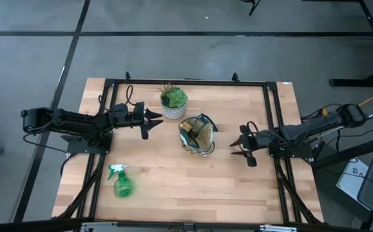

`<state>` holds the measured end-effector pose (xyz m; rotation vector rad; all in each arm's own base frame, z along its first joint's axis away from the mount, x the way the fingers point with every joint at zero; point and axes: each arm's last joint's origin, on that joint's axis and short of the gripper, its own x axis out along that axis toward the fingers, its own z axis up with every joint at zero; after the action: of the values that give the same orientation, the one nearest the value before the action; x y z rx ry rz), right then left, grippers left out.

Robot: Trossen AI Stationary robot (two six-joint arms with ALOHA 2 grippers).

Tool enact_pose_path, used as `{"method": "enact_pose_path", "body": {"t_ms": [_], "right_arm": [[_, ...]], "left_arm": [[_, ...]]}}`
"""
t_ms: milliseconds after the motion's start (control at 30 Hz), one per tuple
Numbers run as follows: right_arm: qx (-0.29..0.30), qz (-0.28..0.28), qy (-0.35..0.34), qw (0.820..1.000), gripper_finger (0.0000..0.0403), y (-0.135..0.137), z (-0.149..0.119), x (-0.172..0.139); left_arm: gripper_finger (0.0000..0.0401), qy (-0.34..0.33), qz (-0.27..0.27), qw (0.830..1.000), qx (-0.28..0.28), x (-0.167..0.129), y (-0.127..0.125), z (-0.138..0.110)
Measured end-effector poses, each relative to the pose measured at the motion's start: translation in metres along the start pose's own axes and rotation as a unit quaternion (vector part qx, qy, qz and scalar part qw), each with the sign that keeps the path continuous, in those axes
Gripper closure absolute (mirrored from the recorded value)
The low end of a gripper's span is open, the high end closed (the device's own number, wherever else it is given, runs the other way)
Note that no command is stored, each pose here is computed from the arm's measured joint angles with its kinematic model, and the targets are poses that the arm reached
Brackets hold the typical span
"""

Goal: Pick & Place Garden tools in Gardening bag
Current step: Put the spray bottle into the gardening bag

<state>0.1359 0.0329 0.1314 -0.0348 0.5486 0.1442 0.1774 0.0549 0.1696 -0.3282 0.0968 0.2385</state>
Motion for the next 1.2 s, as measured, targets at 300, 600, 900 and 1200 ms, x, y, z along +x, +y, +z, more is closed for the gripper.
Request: {"method": "enact_pose_path", "body": {"t_ms": [300, 600, 900, 1200], "right_arm": [[-0.004, 0.020, -0.035, 0.999, 0.0233, 0.000, -0.015, 0.000], [-0.020, 0.131, -0.076, 0.988, 0.0233, 0.000, -0.008, -0.008], [-0.020, 0.132, -0.105, 0.985, 0.0233, -0.005, -0.004, -0.014], [0.032, 0.135, -0.097, 0.986, 0.0233, -0.006, -0.004, -0.014]], "left_arm": [[0.0253, -0.016, 0.036, 0.999, 0.000, 0.000, 0.002, 0.001], [0.0253, -0.016, 0.039, 0.999, 0.001, 0.000, 0.002, 0.001], [0.0253, -0.013, 0.034, 0.999, 0.017, 0.001, 0.002, 0.002], [0.0253, 0.034, -0.006, 0.996, 0.085, 0.018, -0.022, 0.029]]}}
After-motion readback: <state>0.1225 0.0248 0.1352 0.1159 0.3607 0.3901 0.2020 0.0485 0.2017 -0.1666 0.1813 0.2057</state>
